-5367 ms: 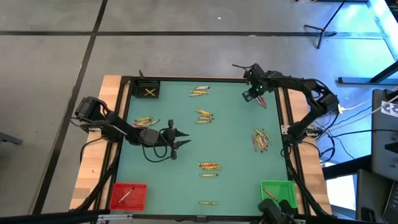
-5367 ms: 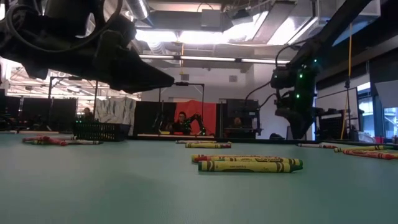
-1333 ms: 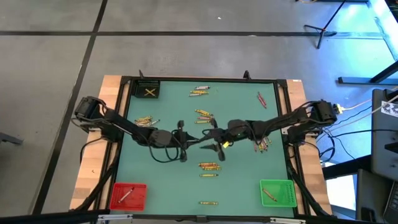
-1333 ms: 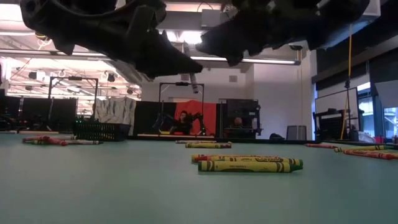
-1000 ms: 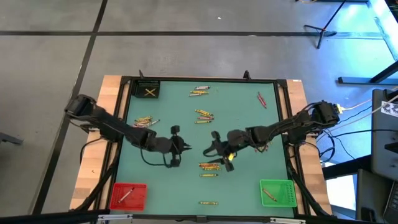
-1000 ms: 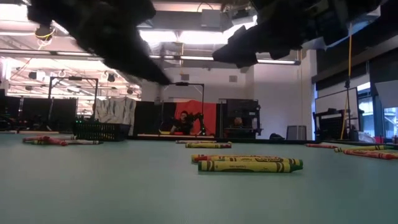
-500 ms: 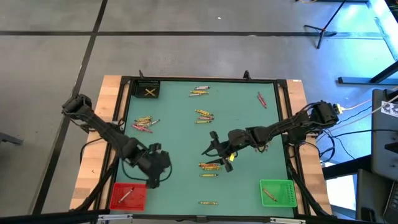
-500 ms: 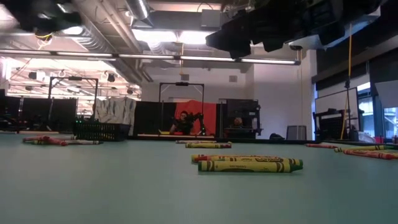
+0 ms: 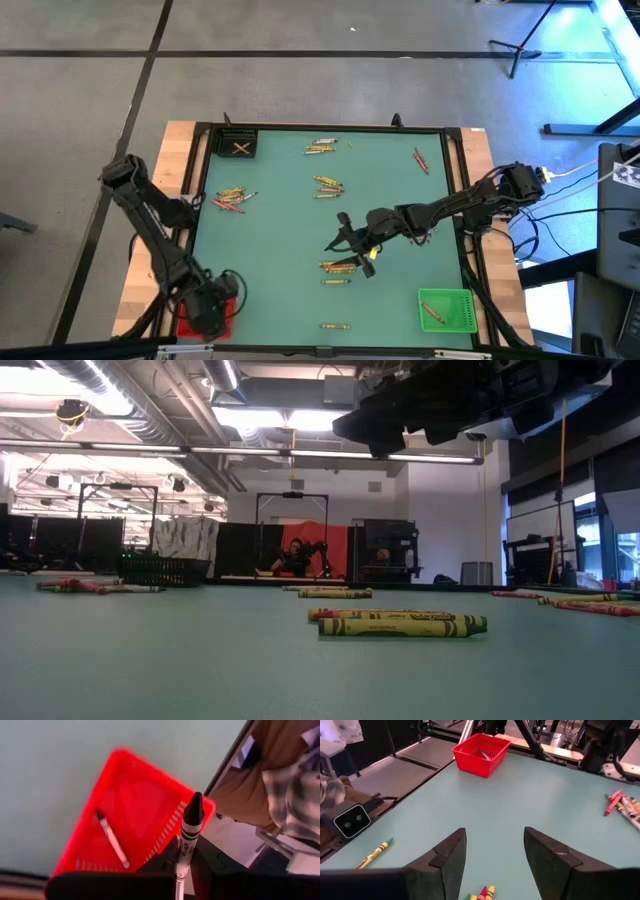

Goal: Sort crayons
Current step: Put the black crayon into the red bin, then put the red crayon into the green bin

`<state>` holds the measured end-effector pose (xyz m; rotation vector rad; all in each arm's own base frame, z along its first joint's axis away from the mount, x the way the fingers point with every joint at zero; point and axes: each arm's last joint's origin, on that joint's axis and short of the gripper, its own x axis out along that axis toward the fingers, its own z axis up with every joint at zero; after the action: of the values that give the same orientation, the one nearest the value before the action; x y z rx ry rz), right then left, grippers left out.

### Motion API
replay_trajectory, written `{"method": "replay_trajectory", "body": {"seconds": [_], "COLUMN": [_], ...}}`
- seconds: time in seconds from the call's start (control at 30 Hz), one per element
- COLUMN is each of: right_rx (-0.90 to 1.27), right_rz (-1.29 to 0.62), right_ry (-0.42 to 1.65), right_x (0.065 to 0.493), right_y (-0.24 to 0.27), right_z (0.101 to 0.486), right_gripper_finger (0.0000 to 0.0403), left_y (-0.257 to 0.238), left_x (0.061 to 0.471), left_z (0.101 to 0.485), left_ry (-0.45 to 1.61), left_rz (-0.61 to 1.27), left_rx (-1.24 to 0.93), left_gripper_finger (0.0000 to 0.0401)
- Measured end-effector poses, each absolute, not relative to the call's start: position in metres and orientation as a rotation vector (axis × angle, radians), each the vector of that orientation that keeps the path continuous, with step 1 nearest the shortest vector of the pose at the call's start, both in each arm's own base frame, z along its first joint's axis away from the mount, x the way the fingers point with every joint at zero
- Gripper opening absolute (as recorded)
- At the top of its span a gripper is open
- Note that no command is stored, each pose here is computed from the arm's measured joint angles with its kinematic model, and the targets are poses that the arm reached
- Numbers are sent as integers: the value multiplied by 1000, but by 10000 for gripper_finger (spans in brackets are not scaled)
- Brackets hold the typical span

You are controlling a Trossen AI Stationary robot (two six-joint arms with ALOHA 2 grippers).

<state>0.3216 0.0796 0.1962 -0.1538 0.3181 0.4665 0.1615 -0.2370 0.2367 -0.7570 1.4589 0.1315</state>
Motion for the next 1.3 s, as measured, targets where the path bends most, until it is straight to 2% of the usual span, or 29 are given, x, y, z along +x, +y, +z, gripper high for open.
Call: {"method": "replay_trajectory", "body": {"seconds": [0.23,0.33,0.63,0.8,1.03,1.17,1.3], "right_rx": [-105,-98,-77,-76,-28,0,-22], "right_rz": [476,475,460,458,398,344,210], "right_ry": [349,369,325,308,334,345,383], "right_x": [324,324,329,330,329,329,321], "right_y": [80,81,81,81,80,78,72], "right_z": [188,184,183,185,185,186,199], "right_gripper_finger": [197,197,197,197,197,197,197], "left_y": [-253,-252,-249,-247,-240,-241,-233], "left_x": [138,136,140,157,181,196,212], "left_z": [231,230,230,234,241,236,217], "left_ry": [1435,1418,1438,1179,729,631,584], "left_rz": [235,283,265,177,174,158,128], "left_rx": [-795,-809,-794,-693,-365,-219,-133], "left_gripper_finger": [24,41,96,96,94,94,94]}}
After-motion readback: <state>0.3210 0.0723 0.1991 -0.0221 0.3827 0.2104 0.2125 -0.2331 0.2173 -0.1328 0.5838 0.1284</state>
